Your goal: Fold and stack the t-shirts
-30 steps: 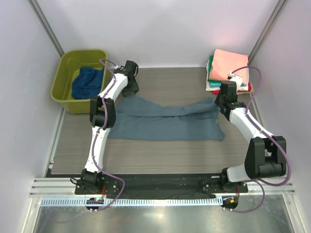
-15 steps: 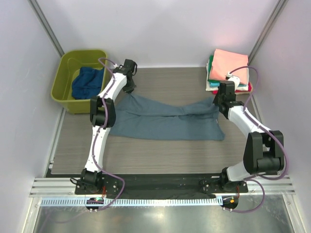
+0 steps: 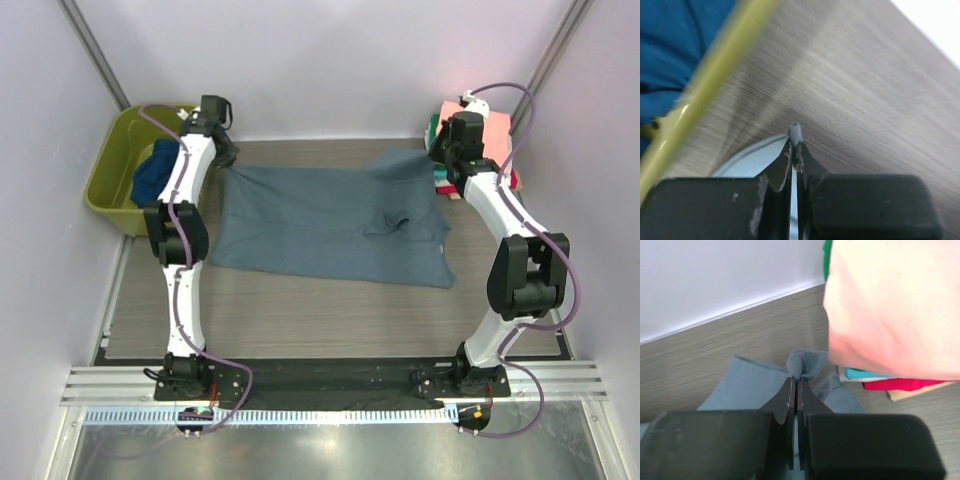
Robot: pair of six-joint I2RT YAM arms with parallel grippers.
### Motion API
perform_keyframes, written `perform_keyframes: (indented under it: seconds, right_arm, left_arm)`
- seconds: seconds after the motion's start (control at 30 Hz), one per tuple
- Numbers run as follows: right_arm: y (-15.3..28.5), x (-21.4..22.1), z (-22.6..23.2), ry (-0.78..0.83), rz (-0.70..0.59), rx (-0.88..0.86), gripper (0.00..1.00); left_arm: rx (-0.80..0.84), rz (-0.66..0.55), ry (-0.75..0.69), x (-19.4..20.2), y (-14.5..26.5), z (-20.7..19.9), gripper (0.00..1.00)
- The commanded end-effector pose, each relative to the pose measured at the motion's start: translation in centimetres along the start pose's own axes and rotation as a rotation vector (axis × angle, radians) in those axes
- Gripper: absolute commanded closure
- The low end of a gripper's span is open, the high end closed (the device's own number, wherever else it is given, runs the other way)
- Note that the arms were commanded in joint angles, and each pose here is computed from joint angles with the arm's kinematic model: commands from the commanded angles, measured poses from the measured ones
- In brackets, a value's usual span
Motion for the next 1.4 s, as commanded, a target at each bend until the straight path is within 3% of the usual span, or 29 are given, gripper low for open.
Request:
perform_keyframes:
  seconds: [0.0,0.2,0.73,1.13,1.2,1.23,1.27,1.3,1.33,1.37]
  right_arm:
    - [0.6,-1.2,1.7,-0.007,-0.036,-0.058,0.99]
    - [1.2,1.9,2.2,0.008,0.004,-0.105,0.99]
    - [7.4,4.5,1.1,0.015,-0.002,-0.121,0.99]
    - [12.9,12.1,-1.8,-0.075,0.077,-0.026,0.99]
    - [13.4,14.8,-3.5,-0.104,0.113,0.055,0.99]
    - [13.6,15.4,-4.0,-0.122,0.118,0.09,0.98]
    - [13.9,15.7,-4.3,-0.15,0.118,0.109,0.87]
    - [14.1,16.6,-4.7,-0.153,0.131,0.121,0.7]
    - [14.1,16.6,-5.0,-0.163,0.12,0.144,0.24]
    - [14.2,16.7,-5.2,-0.173,0.117,0.154,0.13]
  left_arm:
    - [0.062,-0.06,0.03,-1.9,3.5,-1.0,1.0]
    - [0.044,-0.019,0.028,-0.4,2.9,-0.1,1.0]
    - [-0.035,-0.033,0.038,1.6,5.2,3.9,1.0]
    - [-0.072,-0.035,0.059,3.3,5.9,7.0,1.0]
    - [-0.082,-0.027,0.057,3.9,5.9,7.6,0.94]
    - [-0.084,-0.027,0.057,4.1,6.0,7.9,0.79]
    - [-0.093,-0.014,0.051,4.8,5.8,8.4,0.68]
    - [-0.081,-0.028,0.058,4.5,6.3,8.3,0.57]
    - [-0.085,-0.031,0.062,4.7,6.5,8.5,0.47]
    - [-0.086,-0.043,0.068,4.6,6.7,8.6,0.33]
Point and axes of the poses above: each gripper's point midway between its finger pads, its own y axis back along the fingers, its own z axis along the line the jaws close on, x = y × z, the point moved 3 cm from there along y, back along the fingers, and after that the axes turned 6 degrees about y, right-handed, at the moved point
